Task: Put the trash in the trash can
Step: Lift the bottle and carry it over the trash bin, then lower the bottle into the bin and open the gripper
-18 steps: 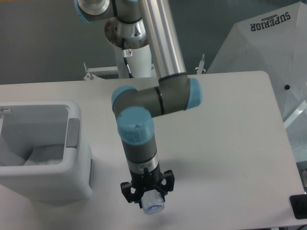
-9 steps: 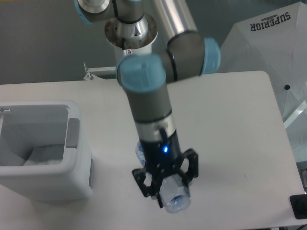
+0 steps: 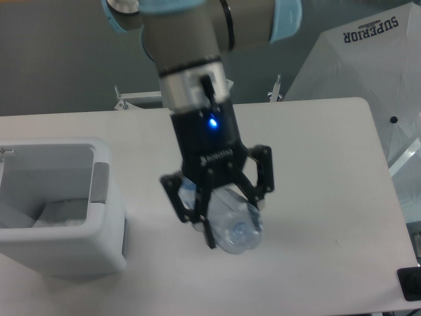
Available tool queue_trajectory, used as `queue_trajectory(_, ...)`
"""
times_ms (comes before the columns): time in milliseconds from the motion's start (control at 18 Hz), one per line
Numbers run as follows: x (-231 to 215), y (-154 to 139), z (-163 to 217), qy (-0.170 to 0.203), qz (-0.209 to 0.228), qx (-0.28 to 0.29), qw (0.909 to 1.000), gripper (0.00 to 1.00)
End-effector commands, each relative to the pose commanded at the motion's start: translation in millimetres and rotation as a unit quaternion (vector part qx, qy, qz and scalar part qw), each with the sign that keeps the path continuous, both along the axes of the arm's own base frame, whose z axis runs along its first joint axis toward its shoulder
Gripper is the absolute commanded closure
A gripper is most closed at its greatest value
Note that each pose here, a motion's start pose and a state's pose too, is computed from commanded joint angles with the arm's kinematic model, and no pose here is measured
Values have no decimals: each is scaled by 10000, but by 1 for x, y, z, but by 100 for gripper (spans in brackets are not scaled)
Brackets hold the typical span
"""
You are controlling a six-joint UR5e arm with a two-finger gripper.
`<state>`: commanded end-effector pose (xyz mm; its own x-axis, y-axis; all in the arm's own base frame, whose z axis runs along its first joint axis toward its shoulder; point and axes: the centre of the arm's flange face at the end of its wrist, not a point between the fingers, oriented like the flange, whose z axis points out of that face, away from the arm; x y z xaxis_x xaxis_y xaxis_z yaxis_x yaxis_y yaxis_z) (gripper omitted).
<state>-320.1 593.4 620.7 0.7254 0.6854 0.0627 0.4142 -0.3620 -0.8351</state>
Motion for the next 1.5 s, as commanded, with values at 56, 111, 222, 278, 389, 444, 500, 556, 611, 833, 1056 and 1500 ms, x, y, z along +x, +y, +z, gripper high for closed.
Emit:
queue_trajectory(56,10,4,3,44,-101,-7,9999,33)
queue_trajectory(111,23,5,9,117,-223,-8,9997,33)
queue_trajectory(222,44,12,14,169,-398,1,9991,33)
queue_trajectory(278,50,13,16,176,-443,16,9989,33)
queue_trajectory(389,63,19,16,185,-558,10,9983,33)
queue_trajectory(444,71,22,16,216,-651,-12,9976,33)
queue_trajectory(500,81,27,16,247,-760,-34,9968,33)
queue_trajectory(556,90,32,12,229,-837,-57,9962,33)
queue_trajectory(611,99,36,9,216,-914,-74,9956,33)
queue_trajectory(833,137,58,-8,147,-1233,-194,9921,33)
queue_trajectory(1056,162,76,-28,73,-1451,-323,9889,33)
queue_trajectory(1500,195,82,-75,-177,-1667,-684,9835,33)
